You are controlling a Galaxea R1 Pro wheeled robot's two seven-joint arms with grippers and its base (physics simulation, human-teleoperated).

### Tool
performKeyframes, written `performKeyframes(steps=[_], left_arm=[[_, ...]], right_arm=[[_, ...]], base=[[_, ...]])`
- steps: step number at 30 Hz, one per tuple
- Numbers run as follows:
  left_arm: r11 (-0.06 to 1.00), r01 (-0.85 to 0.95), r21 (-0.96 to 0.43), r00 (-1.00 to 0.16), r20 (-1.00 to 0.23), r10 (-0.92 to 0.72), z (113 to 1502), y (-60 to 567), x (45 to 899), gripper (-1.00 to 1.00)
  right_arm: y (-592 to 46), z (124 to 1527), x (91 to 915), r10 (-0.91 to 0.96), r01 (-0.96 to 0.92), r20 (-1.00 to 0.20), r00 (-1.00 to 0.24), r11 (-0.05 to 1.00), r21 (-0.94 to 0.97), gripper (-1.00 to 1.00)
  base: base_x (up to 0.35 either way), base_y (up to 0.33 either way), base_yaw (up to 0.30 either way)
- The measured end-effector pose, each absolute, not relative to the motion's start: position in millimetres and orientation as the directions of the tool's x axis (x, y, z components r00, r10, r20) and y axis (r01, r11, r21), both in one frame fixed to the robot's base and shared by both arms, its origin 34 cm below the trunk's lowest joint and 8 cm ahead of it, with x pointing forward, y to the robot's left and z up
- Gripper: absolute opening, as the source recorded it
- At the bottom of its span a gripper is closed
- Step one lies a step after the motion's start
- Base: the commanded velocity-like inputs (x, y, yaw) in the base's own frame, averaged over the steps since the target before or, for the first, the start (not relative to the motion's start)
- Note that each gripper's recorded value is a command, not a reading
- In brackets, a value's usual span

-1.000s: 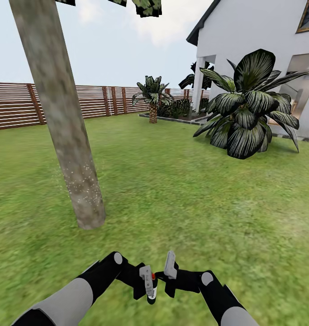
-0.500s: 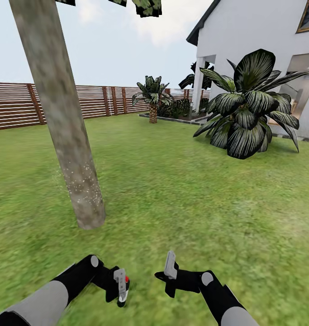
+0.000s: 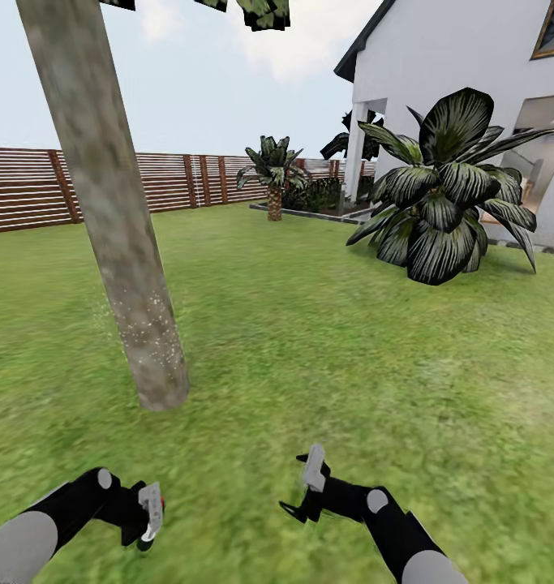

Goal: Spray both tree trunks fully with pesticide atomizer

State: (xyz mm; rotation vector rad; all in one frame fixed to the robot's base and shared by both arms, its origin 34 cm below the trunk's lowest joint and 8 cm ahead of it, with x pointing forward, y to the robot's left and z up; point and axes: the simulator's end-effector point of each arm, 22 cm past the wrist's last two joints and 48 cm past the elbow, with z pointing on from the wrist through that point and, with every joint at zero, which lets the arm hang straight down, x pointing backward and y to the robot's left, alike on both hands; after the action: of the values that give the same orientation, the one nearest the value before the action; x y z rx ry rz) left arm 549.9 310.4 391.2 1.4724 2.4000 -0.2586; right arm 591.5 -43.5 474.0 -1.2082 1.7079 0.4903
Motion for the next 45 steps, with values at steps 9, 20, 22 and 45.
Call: performKeyframes(steps=[9,20,22,45], left_arm=[[0.752,0.659,-0.005,-0.616,-0.577,0.536,351,281,530,-1.0],[0.963,0.232,-0.135,-0.689,-0.722,0.064,330,307,468,-1.0],[0.989,0.118,-0.084,-0.684,-0.729,0.02,329,334,471,-1.0],[0.983,-0.153,0.102,-0.69,-0.723,-0.032,319,366,461,-1.0]], right_arm=[[-269,394,582,-0.39,-0.1,-0.804,-0.45,0.916,-0.388,1.0],[-303,374,507,-0.261,0.054,-0.848,-0.462,0.946,-0.32,1.0],[-300,373,507,-0.254,0.058,-0.849,-0.463,0.947,-0.315,1.0],[-288,372,506,-0.236,0.061,-0.854,-0.464,0.953,-0.296,1.0]], base=[[0.0,0.0,0.0],[0.0,0.0,0.0],[0.0,0.0,0.0],[-0.22,-0.126,0.111]])
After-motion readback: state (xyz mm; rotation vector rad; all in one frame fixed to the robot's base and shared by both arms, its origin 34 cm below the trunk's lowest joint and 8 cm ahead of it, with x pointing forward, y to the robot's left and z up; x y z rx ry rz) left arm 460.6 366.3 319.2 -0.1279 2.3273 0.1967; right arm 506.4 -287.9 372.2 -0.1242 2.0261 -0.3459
